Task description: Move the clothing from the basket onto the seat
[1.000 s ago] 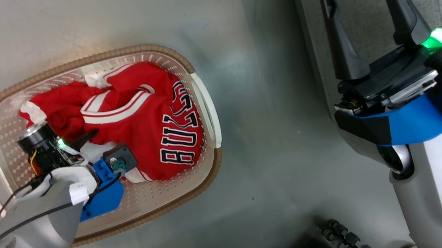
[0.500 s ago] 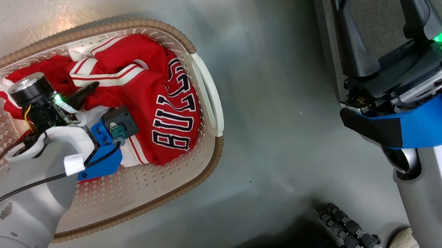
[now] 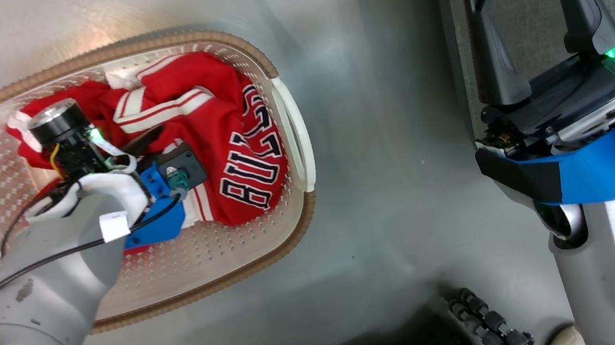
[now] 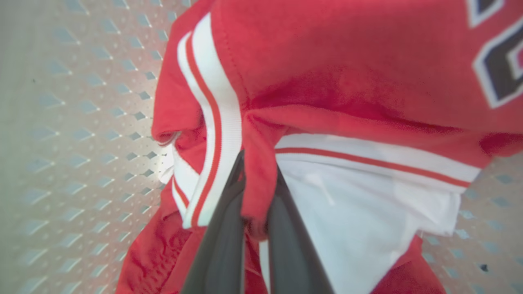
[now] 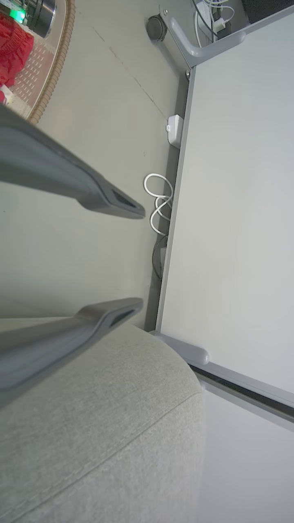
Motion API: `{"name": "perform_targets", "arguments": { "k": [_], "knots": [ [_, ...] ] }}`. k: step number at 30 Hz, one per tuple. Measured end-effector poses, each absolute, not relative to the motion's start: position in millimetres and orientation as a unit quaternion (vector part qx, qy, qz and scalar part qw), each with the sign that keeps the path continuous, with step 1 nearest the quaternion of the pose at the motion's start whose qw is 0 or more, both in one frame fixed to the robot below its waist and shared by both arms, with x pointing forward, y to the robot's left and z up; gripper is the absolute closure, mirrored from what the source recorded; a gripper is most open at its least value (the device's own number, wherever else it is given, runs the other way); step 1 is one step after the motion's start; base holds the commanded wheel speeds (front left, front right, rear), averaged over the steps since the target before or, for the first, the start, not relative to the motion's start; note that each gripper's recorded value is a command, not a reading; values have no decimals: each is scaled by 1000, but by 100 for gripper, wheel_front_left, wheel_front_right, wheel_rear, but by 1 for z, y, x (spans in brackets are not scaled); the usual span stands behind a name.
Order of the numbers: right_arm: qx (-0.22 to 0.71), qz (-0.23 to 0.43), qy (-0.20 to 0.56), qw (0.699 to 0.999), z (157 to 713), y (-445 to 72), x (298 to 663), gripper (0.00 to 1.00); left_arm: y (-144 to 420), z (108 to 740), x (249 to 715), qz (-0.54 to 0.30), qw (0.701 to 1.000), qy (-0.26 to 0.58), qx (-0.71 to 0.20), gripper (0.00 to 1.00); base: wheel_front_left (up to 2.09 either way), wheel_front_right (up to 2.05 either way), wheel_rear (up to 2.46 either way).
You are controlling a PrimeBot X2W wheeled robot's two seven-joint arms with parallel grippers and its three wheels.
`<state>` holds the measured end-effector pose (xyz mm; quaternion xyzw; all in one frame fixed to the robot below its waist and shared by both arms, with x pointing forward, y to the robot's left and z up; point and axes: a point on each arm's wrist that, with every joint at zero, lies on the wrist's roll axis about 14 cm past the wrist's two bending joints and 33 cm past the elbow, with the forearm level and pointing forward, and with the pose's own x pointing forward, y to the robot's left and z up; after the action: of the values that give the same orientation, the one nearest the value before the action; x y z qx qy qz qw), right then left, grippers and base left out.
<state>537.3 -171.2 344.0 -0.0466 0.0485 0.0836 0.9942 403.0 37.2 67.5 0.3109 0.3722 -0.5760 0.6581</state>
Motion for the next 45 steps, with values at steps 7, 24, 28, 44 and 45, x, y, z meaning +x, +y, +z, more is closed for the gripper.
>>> {"name": "perform_targets", "arguments": {
  "k": [7,24,28,44,45],
  "knots": [
    [-46,84,25,995,369,-168,540,0,16,103,406,-561,699,353,269,100,0,0,0],
    [-39,90,-28,995,443,-154,520,0,-12,233,433,-474,825,263,161,100,0,0,0],
    [-36,93,-42,994,463,-151,509,0,-8,268,439,-446,851,236,144,100,0,0,0],
    [-23,98,-92,991,530,-142,454,0,15,428,460,-351,928,68,102,100,0,0,0],
    [-21,98,-96,990,533,-141,450,0,16,439,461,-346,931,55,100,100,0,0,0]
  ]
}}
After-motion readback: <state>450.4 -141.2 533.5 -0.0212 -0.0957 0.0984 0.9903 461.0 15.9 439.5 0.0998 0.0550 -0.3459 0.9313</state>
